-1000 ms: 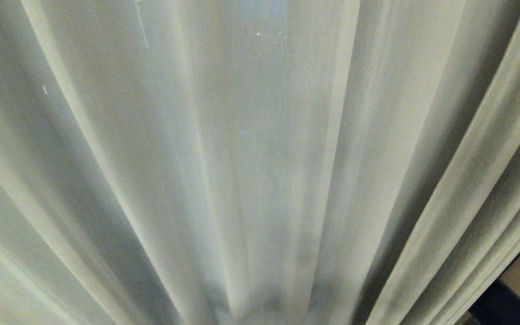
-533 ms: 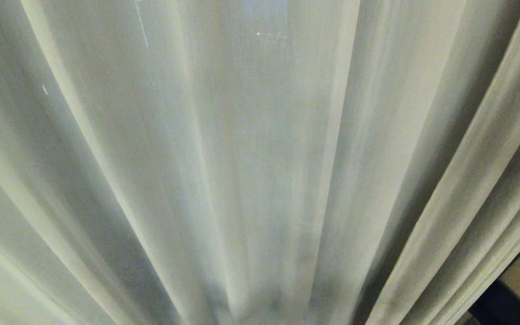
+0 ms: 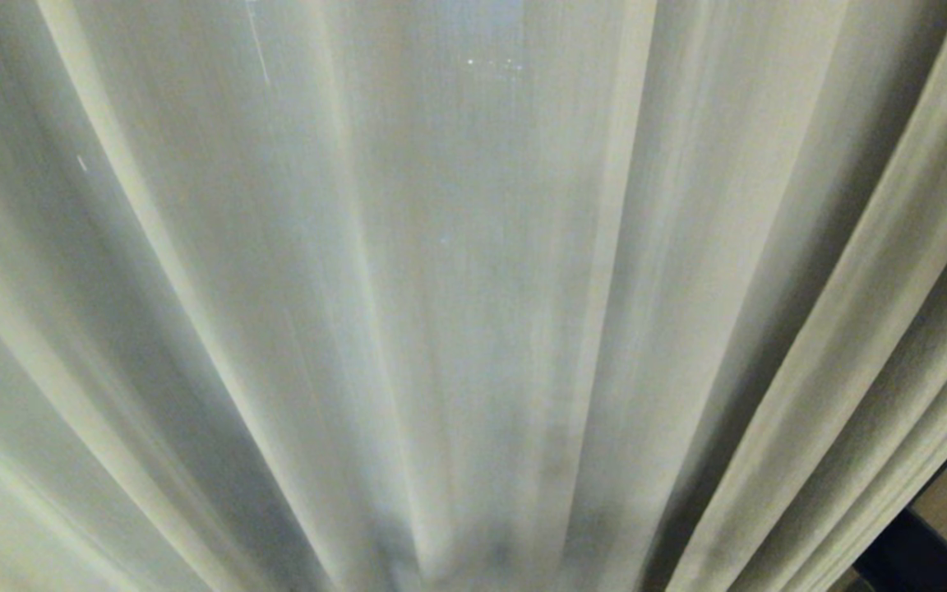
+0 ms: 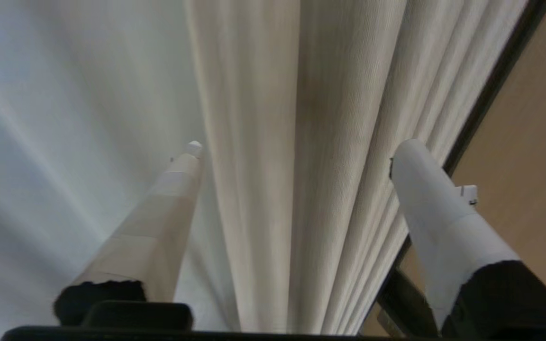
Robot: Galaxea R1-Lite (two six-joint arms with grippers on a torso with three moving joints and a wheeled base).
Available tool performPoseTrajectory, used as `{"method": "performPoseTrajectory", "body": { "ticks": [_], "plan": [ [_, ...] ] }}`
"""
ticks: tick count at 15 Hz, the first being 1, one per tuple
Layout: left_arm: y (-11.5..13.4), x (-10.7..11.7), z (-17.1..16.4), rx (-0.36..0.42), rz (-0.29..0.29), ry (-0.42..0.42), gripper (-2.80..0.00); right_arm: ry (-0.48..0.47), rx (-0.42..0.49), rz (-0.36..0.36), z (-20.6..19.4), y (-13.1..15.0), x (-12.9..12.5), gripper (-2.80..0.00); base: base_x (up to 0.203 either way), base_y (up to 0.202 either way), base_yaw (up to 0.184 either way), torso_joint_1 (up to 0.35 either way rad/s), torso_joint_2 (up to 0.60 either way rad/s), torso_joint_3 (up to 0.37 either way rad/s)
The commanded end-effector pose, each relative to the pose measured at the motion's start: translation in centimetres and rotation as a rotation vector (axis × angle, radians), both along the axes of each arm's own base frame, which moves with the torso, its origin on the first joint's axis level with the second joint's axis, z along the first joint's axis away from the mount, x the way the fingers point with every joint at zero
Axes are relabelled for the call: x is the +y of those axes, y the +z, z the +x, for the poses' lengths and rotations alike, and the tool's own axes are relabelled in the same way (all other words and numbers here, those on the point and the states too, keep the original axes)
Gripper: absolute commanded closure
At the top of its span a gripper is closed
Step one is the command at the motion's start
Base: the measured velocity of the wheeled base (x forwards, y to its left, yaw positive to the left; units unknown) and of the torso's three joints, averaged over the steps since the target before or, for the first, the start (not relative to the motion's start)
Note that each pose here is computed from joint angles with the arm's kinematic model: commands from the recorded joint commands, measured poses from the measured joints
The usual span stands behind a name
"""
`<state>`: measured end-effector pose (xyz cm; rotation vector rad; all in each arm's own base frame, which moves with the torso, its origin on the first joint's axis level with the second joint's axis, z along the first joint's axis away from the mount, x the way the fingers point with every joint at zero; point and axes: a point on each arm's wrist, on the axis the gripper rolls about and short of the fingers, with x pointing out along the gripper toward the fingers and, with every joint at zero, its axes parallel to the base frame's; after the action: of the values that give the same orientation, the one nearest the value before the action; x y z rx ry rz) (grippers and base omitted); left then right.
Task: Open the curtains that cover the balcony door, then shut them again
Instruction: Close the outer curtains on both sides
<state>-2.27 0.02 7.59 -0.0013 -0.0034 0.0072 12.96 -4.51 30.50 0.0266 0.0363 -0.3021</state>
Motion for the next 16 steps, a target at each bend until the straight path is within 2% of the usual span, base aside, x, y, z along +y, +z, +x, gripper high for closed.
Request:
{"method": "performPoseTrajectory", "body": {
  "ticks": [1, 5, 10, 12, 14, 16],
  "plan": [
    [0.0, 0.0, 0.0, -0.001, 0.000, 0.000, 0.00, -0.002, 0.029, 0.012, 2.6, -0.1, -1.0, -2.80, 0.000, 0.000, 0.000, 0.000, 0.00, 0.000],
    [0.0, 0.0, 0.0, -0.001, 0.000, 0.000, 0.00, -0.010, -0.025, -0.004, 6.9, 1.1, -2.7, -2.80, 0.000, 0.000, 0.000, 0.000, 0.00, 0.000],
    [0.0, 0.0, 0.0, -0.001, 0.000, 0.000, 0.00, -0.013, -0.084, 0.008, 11.5, 2.0, -4.6, -2.80, 0.000, 0.000, 0.000, 0.000, 0.00, 0.000],
    [0.0, 0.0, 0.0, -0.001, 0.000, 0.001, 0.00, 0.030, -0.128, 0.006, 13.0, 2.6, -5.0, -2.80, 0.000, 0.000, 0.000, 0.000, 0.00, 0.000],
    [0.0, 0.0, 0.0, -0.001, 0.000, 0.001, 0.00, 0.069, -0.169, 0.036, 14.3, 2.9, -5.4, -2.80, 0.000, 0.000, 0.000, 0.000, 0.00, 0.000],
    [0.0, 0.0, 0.0, -0.001, 0.000, 0.002, 0.00, 0.105, -0.177, 0.041, 15.2, 2.9, -5.7, -2.80, 0.000, 0.000, 0.000, 0.000, 0.00, 0.000]
  ]
}}
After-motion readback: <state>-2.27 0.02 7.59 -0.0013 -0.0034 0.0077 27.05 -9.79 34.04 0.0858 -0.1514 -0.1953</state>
